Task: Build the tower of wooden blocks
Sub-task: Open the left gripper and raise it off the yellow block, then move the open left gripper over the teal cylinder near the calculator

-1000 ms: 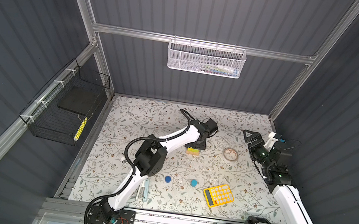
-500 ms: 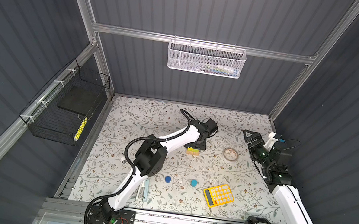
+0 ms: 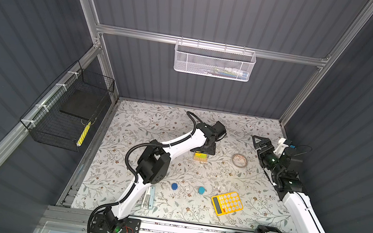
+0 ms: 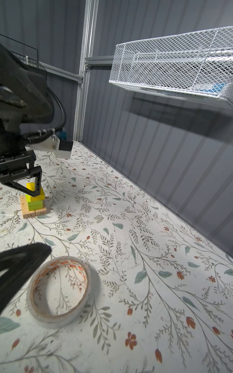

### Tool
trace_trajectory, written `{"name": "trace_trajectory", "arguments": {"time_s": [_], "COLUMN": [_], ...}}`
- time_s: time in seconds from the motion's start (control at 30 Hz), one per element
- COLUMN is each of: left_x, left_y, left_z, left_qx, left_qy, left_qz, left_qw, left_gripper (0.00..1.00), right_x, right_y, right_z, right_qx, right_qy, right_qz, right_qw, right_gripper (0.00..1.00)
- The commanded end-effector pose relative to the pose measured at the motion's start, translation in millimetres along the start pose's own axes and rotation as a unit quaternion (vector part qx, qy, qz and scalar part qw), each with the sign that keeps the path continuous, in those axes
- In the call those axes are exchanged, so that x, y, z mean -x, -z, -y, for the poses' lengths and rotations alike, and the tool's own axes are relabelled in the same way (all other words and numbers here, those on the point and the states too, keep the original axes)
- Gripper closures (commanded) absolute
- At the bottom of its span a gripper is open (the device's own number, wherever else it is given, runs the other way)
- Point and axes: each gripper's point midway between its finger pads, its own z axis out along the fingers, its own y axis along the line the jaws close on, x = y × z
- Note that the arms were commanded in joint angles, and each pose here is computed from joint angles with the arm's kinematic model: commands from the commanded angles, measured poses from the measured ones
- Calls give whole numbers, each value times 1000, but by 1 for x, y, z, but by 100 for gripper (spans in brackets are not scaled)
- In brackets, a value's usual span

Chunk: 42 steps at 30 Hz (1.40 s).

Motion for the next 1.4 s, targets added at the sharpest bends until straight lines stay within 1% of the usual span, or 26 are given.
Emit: {"name": "trace_trajectory", "arguments": {"time_s": [0.0, 0.13, 0.33, 0.4, 0.53, 0.67, 0.73, 0.8, 0.93, 1.1, 1.2, 1.37], "left_x": [13, 15, 5, 0, -18, -43, -56, -71, -96, -121, -131, -149], "left_y": [34, 51, 76, 83, 92, 96, 98, 99, 99, 95, 95, 91], "left_z": [-7, -10, -25, -31, -35, -32, -29, -24, -21, -22, -17, -4], "left_qx": [-12, -26, -36, -37, -38, -31, -24, -34, -75, -106, -114, -110], "left_qy": [-4, -8, -20, -26, -59, -112, -135, -158, -170, -175, -189, -232], "left_qz": [31, 48, 66, 71, 68, 54, 58, 57, 40, 27, 26, 13], "left_qw": [999, 998, 997, 996, 995, 992, 989, 985, 982, 978, 975, 966], "left_gripper": [17, 16, 16, 18, 20, 20, 20, 20, 21, 22, 22, 22], "right_x": [0, 0, 1, 1, 4, 8, 10, 11, 11, 12, 12, 13], "right_y": [-2, -4, -7, -7, -1, 8, 12, 15, 18, 22, 24, 27], "right_z": [4, 10, 18, 20, 24, 31, 31, 31, 32, 31, 32, 35], "right_qx": [-7, -22, -43, -46, -69, -93, -98, -100, -103, -105, -107, -111], "right_qy": [5, 2, -2, -3, 1, 10, 11, 13, 9, 6, 6, 4], "right_qz": [-1, -2, -2, -1, 7, 23, 30, 35, 39, 43, 47, 54], "right_qw": [1000, 1000, 999, 999, 998, 995, 995, 994, 994, 994, 993, 992], "right_gripper": [1, 1, 1, 1, 1, 1, 1, 1, 1, 1, 1, 1]}}
